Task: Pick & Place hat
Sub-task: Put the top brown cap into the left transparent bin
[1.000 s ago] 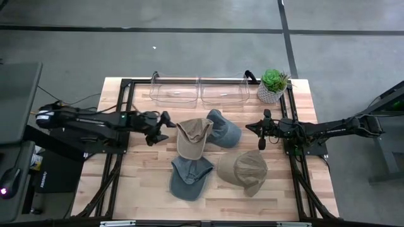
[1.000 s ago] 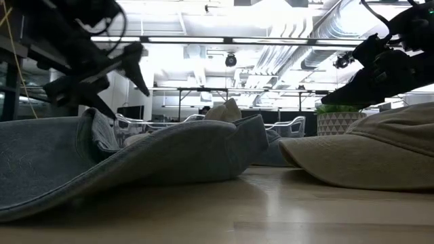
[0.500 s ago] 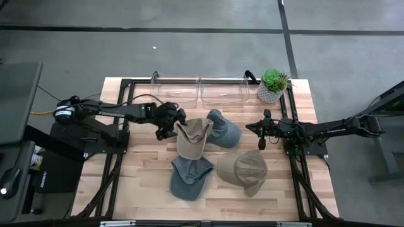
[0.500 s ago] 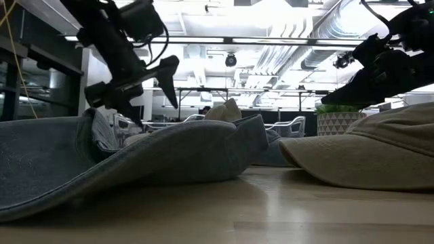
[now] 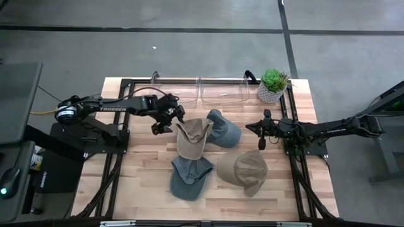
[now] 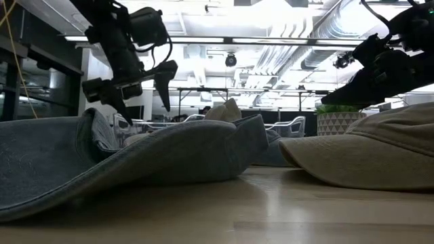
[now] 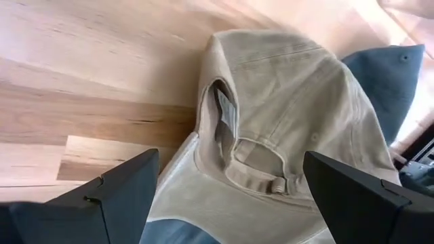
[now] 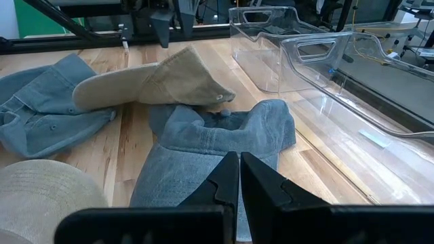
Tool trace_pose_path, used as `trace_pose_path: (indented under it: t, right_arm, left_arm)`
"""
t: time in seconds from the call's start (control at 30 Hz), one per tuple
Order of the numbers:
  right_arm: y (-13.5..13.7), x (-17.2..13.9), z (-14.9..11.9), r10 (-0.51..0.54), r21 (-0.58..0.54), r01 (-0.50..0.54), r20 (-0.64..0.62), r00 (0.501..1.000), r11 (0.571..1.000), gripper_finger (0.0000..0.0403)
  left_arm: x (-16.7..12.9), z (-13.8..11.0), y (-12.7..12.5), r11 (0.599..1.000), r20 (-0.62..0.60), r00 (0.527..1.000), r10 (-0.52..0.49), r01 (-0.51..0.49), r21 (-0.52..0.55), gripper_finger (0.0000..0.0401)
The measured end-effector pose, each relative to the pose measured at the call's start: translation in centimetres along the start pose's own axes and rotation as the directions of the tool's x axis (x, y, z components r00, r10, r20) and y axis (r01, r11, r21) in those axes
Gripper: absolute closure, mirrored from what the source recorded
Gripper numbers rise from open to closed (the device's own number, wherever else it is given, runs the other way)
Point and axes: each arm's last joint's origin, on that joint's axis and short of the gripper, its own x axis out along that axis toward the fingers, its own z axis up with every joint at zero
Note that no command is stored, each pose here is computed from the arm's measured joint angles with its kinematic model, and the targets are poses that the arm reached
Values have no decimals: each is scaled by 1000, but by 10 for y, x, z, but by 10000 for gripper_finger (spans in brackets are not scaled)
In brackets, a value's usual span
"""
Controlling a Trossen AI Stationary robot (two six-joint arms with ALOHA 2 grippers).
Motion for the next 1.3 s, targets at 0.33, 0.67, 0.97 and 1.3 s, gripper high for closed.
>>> trace_pose_path:
  t: [0.33,0.67,0.97,1.3]
  right_arm:
    - [0,0,0,0,0,0,0,1000,1000,391]
    - [0,0,0,0,0,0,0,1000,1000,391]
    - [0,0,0,0,0,0,0,1000,1000,391]
    - [0,0,0,0,0,0,-1,1000,1000,391]
  left_arm:
    - [13,4,0,998,-56,997,54,-53,18,52]
    - [41,11,-1,996,-48,994,94,-95,-6,52]
    - [51,12,-3,996,-56,995,84,-85,-16,56]
    - [52,12,-4,997,-68,995,70,-71,-12,162]
